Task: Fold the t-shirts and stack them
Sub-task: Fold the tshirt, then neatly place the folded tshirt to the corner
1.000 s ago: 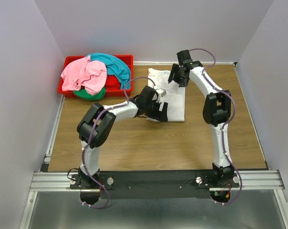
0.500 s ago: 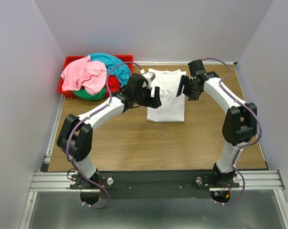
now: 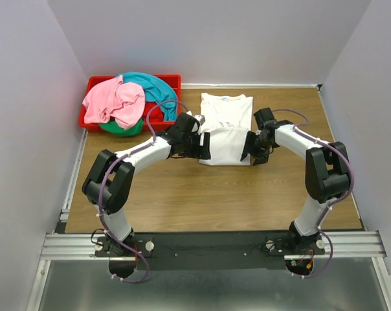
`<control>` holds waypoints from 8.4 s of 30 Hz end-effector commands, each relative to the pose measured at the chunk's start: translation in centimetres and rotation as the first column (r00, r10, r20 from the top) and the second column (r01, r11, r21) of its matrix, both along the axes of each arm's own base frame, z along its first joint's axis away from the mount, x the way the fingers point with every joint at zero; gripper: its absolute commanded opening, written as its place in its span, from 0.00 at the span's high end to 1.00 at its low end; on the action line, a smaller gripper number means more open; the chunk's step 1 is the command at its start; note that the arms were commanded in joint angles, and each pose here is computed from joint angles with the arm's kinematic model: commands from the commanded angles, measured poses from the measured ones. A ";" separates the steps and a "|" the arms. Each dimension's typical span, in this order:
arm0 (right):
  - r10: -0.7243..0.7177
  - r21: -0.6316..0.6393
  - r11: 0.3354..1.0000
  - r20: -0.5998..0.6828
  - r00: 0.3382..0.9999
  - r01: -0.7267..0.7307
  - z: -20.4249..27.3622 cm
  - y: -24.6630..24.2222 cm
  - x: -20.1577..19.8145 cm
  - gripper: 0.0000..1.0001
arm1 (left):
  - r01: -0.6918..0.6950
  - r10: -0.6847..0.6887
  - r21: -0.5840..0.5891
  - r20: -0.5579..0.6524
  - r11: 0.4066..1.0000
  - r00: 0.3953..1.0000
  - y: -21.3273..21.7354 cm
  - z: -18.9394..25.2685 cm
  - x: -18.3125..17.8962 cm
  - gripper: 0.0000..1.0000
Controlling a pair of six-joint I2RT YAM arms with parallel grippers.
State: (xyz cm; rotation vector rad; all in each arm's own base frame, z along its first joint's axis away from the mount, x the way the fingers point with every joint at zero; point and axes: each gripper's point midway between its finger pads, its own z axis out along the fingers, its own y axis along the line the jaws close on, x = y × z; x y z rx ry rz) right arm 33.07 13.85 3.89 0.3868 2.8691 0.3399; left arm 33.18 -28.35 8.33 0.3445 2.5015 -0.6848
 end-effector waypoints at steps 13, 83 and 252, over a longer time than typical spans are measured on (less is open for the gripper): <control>-0.032 -0.048 0.998 -0.004 0.999 0.032 -2.4 -1.2 -0.8 0.56 | -0.099 0.108 0.109 -0.080 0.989 0.991 1.6 -3.8 -0.1 0.23; 0.000 -0.112 0.993 0.278 0.961 0.032 13.5 -4.0 -2.1 0.98 | 0.055 -0.058 -0.065 -0.045 0.996 0.997 -0.7 7.6 -4.6 1.00; 0.146 0.188 0.964 0.218 0.965 -0.188 -2.1 -1.4 11.5 0.53 | 0.061 -0.056 0.019 -0.187 0.998 0.981 -4.7 -7.7 6.9 0.67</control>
